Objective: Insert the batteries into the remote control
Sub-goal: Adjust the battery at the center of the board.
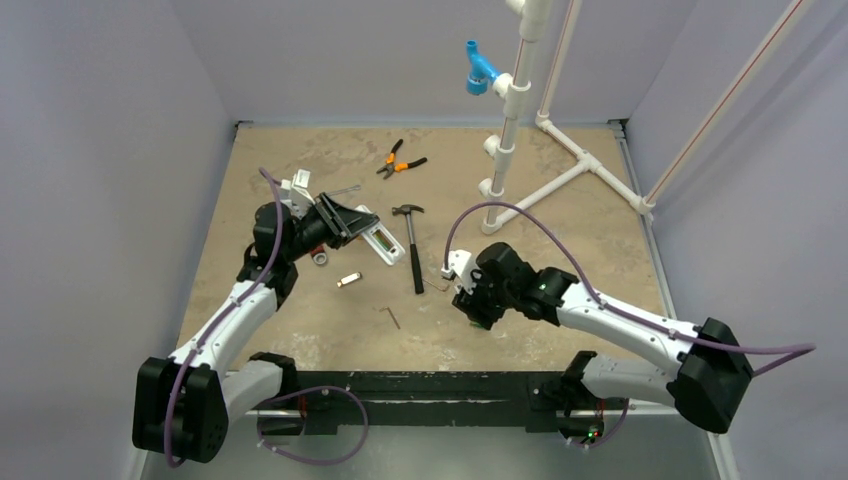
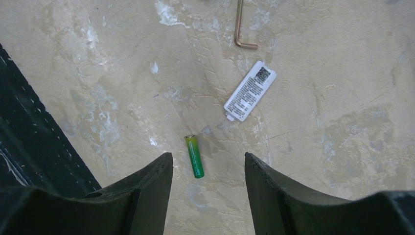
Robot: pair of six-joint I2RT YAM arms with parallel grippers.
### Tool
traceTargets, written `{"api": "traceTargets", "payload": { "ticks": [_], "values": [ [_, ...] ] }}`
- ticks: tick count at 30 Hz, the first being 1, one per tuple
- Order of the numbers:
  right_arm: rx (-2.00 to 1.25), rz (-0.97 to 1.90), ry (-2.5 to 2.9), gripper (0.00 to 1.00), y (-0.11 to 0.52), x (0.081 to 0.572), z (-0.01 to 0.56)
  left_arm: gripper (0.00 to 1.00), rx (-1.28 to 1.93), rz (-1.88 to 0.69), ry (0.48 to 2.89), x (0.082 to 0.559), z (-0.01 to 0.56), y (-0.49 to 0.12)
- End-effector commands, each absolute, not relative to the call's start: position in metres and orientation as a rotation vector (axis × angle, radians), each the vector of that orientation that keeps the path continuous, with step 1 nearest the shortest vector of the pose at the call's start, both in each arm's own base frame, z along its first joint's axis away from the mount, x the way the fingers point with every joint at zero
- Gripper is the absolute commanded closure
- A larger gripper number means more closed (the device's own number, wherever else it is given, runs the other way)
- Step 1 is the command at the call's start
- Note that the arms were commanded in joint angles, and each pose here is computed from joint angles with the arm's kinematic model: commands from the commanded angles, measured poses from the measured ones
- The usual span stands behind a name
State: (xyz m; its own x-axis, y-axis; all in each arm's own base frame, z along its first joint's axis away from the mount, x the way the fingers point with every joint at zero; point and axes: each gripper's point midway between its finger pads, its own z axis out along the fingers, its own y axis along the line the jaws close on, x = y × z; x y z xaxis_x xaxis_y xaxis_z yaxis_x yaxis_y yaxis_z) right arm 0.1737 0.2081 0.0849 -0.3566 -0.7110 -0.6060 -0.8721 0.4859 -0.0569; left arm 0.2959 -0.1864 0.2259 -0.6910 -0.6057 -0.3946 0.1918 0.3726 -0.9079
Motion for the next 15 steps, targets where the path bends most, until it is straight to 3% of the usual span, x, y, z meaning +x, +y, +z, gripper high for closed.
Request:
{"api": "traceTargets", "payload": {
  "ticks": [1, 15],
  "values": [
    [-1.428, 0.342, 2.168, 0.46, 0.208, 0.169, 0.075, 1.0, -0.26, -1.389, 1.824, 0.3, 0.258, -0.186],
    [-1.637, 0.237, 2.24, 0.54, 0.199, 0.16, 0.043, 1.0, -0.238, -1.376, 1.827, 0.3, 0.26, -0.187]
  ]
}}
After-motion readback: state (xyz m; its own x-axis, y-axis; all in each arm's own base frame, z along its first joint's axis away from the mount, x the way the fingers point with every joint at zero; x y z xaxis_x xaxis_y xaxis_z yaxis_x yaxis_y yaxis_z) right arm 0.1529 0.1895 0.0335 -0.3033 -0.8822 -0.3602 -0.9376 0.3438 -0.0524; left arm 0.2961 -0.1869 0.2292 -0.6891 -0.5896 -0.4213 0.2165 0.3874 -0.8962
